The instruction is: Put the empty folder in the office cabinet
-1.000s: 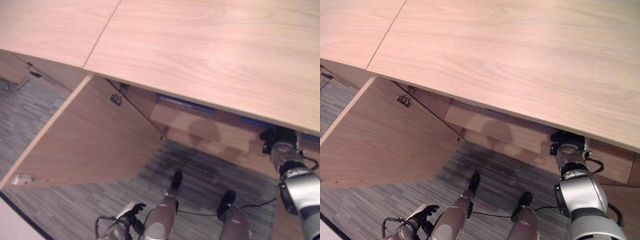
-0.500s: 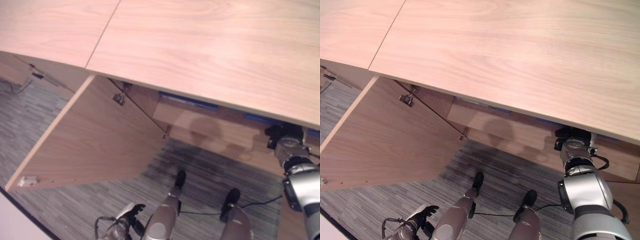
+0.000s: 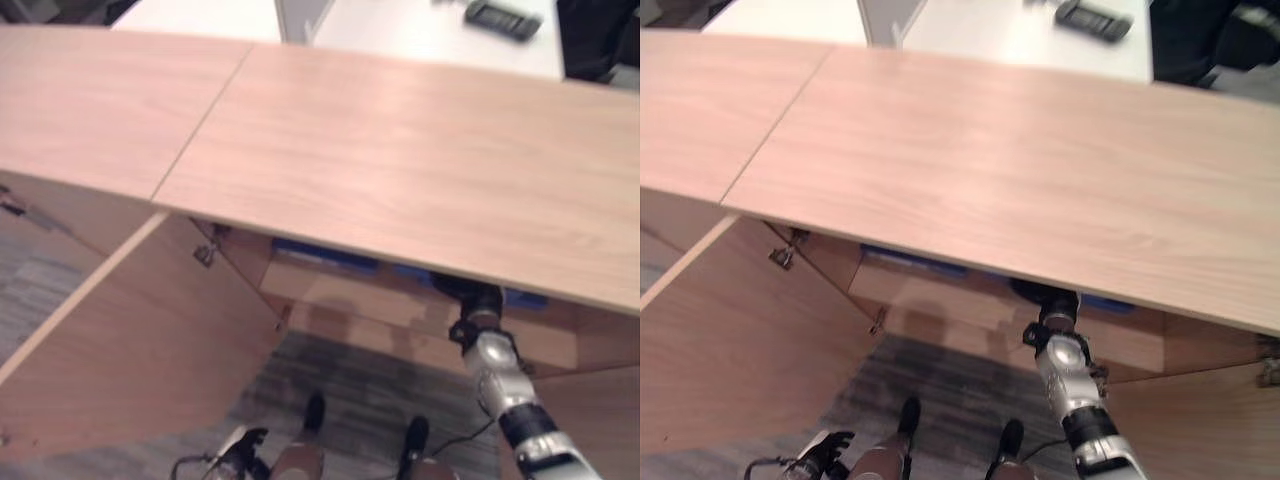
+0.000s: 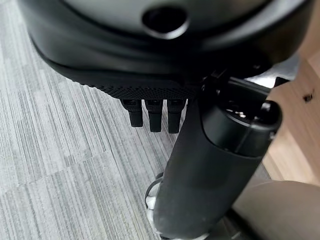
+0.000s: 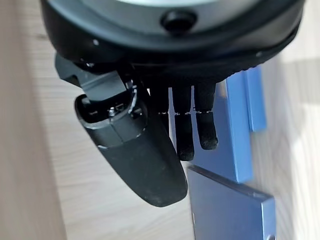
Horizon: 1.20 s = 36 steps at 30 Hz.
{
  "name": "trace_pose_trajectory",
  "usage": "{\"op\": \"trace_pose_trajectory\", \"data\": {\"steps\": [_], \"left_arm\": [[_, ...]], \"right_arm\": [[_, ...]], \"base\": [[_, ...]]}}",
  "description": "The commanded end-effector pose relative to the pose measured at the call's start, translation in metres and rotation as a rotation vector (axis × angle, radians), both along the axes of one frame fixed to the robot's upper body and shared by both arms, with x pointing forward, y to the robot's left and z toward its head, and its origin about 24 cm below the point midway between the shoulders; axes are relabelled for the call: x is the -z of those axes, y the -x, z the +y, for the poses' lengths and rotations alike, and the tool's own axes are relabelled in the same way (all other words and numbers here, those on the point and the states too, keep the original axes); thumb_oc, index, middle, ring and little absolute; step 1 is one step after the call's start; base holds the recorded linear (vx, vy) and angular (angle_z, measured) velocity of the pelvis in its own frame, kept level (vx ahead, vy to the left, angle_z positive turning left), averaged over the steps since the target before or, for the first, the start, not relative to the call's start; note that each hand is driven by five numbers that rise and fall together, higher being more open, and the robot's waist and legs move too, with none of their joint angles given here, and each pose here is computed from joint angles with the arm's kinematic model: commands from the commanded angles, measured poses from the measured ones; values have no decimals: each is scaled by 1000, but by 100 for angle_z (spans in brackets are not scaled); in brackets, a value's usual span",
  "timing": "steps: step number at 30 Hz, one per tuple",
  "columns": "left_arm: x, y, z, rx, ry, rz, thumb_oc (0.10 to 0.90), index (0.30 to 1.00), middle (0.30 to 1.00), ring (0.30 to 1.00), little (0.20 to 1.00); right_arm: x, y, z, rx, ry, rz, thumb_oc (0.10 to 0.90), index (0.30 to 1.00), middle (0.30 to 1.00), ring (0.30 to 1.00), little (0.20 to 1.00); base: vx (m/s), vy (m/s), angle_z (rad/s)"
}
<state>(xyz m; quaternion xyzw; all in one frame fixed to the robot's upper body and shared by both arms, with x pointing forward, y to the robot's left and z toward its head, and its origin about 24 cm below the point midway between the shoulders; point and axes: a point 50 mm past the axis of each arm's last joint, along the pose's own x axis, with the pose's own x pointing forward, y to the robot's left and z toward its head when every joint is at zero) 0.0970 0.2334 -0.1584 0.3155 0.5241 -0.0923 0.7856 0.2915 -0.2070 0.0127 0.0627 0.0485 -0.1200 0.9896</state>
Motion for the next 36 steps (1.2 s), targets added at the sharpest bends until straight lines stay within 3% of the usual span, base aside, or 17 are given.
{"op": "trace_pose_trajectory", "data": {"steps": [1, 13, 14, 36], "left_arm": [[3, 1, -5, 43, 0, 37, 800, 900, 900, 900, 900], [7, 15, -7, -40, 37, 79, 800, 900, 900, 900, 900], [7, 16, -7, -42, 41, 84, 800, 900, 900, 900, 900], [2, 2, -4, -81, 36, 4, 800, 900, 900, 900, 900]], "right_arm": [[-34, -2, -15, -8, 69, -191, 400, 300, 300, 300, 300], [47, 55, -10, -26, 19, 139, 414, 321, 321, 321, 321], [58, 61, -10, -13, 21, 199, 800, 900, 900, 900, 900], [97, 96, -4, -142, 214, 433, 800, 900, 900, 900, 900]], "base": [[84, 7, -23], [36, -21, -20], [-6, -82, -19], [-40, -56, 14]]}}
